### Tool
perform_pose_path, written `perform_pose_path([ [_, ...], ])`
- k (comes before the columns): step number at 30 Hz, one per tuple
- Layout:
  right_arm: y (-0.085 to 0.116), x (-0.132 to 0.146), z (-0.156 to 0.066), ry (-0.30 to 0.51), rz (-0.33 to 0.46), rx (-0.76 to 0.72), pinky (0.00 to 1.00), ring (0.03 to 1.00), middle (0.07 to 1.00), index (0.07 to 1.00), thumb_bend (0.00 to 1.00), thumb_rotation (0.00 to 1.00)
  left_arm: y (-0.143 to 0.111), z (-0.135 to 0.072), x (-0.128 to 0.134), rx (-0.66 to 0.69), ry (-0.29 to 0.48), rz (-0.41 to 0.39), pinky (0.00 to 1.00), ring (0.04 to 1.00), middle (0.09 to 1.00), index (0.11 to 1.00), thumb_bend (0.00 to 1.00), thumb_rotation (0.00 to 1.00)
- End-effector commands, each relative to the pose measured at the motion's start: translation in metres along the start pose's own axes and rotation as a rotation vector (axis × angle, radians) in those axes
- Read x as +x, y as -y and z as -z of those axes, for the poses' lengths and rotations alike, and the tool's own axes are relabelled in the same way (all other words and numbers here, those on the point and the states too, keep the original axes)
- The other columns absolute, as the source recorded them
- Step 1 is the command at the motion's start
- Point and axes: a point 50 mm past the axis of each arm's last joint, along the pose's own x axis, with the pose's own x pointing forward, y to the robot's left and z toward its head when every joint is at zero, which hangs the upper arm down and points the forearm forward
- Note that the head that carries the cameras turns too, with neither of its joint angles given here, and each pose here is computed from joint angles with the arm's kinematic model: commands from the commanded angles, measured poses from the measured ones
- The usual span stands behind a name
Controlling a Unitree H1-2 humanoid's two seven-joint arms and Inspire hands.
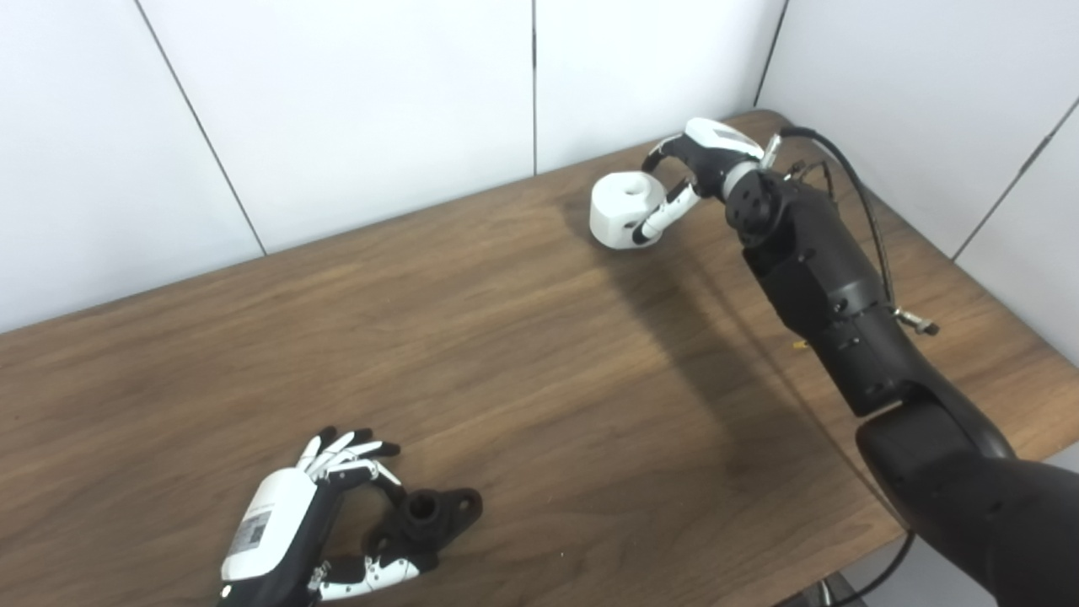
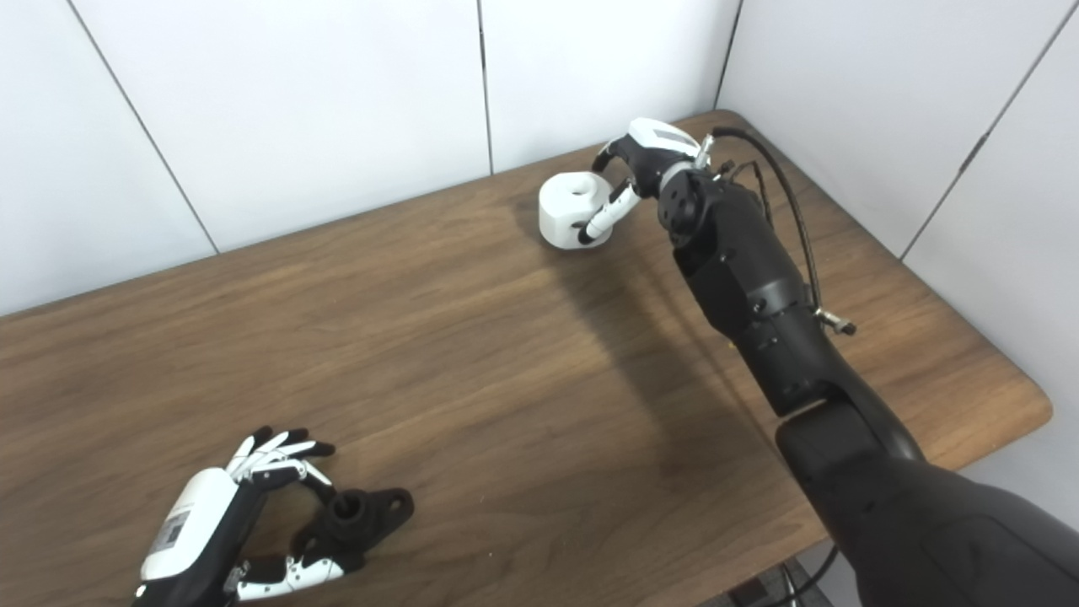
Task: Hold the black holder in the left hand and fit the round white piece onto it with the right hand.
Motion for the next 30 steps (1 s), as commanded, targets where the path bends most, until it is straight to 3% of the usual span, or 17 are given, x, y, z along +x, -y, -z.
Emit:
perform_pose_path([
  [1,0.038,-0.001,-0.003,0.022,0.118,-0.014,0.95,0.995,0.931,0.722,0.88,0.25,0.009,0.005,-0.006,0.007,-0.053,0.063,1.00,0.898,0.798,0.485,0.52,0.05],
  [22,0.045,0.000,-0.001,0.070,0.170,-0.005,0.93,0.973,0.910,0.659,0.88,0.20,0.009,0.003,-0.004,0.022,-0.056,0.054,1.00,0.894,0.794,0.485,0.52,0.05],
  [30,0.045,0.003,-0.008,0.081,0.160,-0.019,0.93,0.975,0.912,0.691,0.90,0.24,0.009,0.002,-0.004,0.023,-0.056,0.055,1.00,0.896,0.793,0.485,0.52,0.05],
])
